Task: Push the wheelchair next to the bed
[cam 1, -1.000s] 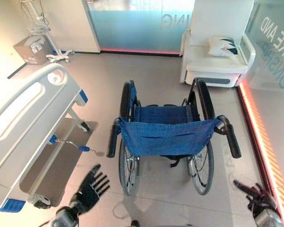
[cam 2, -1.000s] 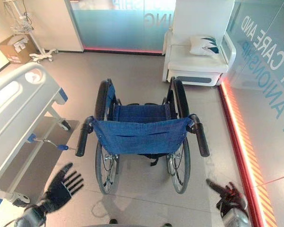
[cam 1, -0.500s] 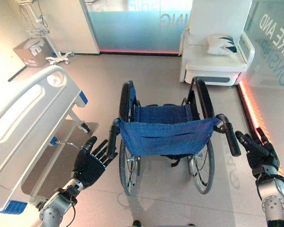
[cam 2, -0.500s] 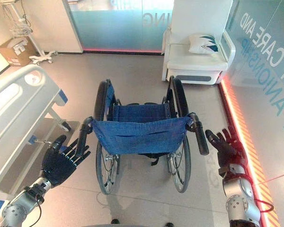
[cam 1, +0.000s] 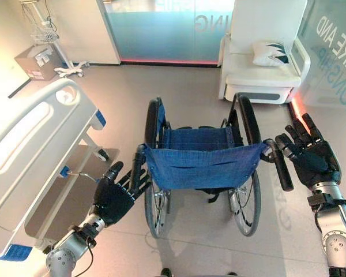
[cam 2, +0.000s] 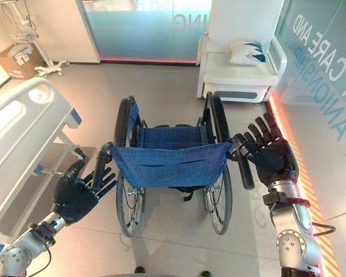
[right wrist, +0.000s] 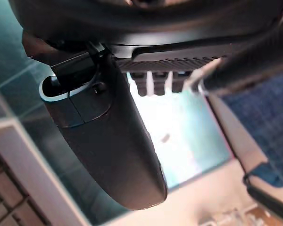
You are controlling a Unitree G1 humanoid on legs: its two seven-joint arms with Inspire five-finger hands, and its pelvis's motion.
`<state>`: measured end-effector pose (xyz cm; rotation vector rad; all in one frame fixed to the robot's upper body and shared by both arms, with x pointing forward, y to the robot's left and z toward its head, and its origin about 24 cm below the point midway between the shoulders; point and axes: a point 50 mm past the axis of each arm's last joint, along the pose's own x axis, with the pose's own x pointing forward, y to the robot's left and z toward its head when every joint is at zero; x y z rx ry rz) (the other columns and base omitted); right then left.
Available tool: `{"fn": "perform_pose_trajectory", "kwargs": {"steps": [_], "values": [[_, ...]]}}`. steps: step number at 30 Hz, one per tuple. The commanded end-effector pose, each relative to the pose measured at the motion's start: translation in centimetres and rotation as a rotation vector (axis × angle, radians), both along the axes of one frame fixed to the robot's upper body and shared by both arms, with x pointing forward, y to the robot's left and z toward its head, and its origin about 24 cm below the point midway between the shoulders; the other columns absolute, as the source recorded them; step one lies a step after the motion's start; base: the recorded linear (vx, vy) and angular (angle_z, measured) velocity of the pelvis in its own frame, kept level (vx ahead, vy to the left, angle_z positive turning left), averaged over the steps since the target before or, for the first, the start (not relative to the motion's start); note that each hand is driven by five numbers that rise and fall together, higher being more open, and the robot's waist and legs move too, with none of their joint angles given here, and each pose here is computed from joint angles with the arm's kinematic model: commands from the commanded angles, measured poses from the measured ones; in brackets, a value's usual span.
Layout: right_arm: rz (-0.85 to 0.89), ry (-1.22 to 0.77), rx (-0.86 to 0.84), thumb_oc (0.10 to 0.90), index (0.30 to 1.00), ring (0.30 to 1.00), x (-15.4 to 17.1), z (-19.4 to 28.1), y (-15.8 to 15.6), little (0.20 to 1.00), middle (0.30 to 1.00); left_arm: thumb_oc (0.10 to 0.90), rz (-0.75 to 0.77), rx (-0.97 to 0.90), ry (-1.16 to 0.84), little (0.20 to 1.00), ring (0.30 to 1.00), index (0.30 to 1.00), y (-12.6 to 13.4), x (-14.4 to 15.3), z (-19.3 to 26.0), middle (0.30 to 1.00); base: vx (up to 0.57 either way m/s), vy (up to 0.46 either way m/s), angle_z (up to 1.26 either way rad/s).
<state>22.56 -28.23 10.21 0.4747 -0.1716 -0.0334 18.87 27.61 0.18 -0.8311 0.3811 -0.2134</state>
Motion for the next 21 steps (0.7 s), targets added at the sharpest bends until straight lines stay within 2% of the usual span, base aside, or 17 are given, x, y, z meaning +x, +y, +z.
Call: {"fn": "perform_pose_trajectory", "kwargs": {"steps": [1, 4, 10, 12, 16, 18, 19, 21], "values": [[0.061, -0.158, -0.211, 0.8, 0.9, 0.9, 0.3, 5.1, 0.0, 0.9, 0.9, 0.8, -0.025, 0.023, -0.269, 0.9, 0.9, 0.9, 1.8, 2.0, 5.7, 0.9, 0.0, 0.0, 0.0], [0.022, -0.015, -0.313, 0.8, 0.9, 0.9, 0.4, 4.0, -0.7, 0.9, 0.9, 0.8, -0.06, 0.043, -0.283, 0.9, 0.9, 0.9, 1.6, 2.0, 6.2, 0.9, 0.0, 0.0, 0.0], [0.003, 0.173, -0.32, 0.8, 0.9, 0.9, 0.6, 2.0, -1.3, 0.9, 0.9, 0.8, -0.097, 0.069, -0.303, 0.9, 0.9, 0.9, 1.3, 2.3, 7.3, 0.9, 0.0, 0.0, 0.0], [-0.041, 0.227, -0.373, 0.8, 0.9, 0.9, 0.7, 1.4, -1.7, 0.9, 0.9, 0.8, -0.091, 0.068, -0.297, 0.9, 0.9, 0.9, 1.2, 2.5, 7.5, 0.9, 0.0, 0.0, 0.0], [-0.23, 0.221, -0.561, 0.8, 0.9, 0.9, 0.8, 2.5, -3.0, 0.9, 0.9, 0.8, -0.084, 0.065, -0.293, 0.9, 0.9, 0.9, 1.2, 2.8, 7.6, 0.9, 0.0, 0.0, 0.0], [-0.3, 0.192, -0.622, 0.8, 0.9, 0.9, 0.8, 3.4, -3.4, 0.9, 0.9, 0.8, -0.083, 0.065, -0.294, 0.9, 0.9, 0.9, 1.2, 2.9, 7.6, 0.9, 0.02, 0.0, 0.0], [-0.38, 0.134, -0.705, 0.8, 0.9, 0.9, 0.8, 4.7, -3.6, 0.9, 0.9, 0.8, -0.085, 0.068, -0.292, 0.9, 0.9, 0.9, 1.1, 3.0, 7.6, 0.9, 0.04, 0.005, 0.01], [-0.387, 0.083, -0.722, 0.8, 0.9, 0.9, 1.0, 5.9, -3.2, 0.9, 0.9, 0.8, -0.083, 0.065, -0.291, 0.9, 0.9, 0.9, 0.9, 3.2, 7.6, 0.9, 0.04, 0.011, 0.01]]}}
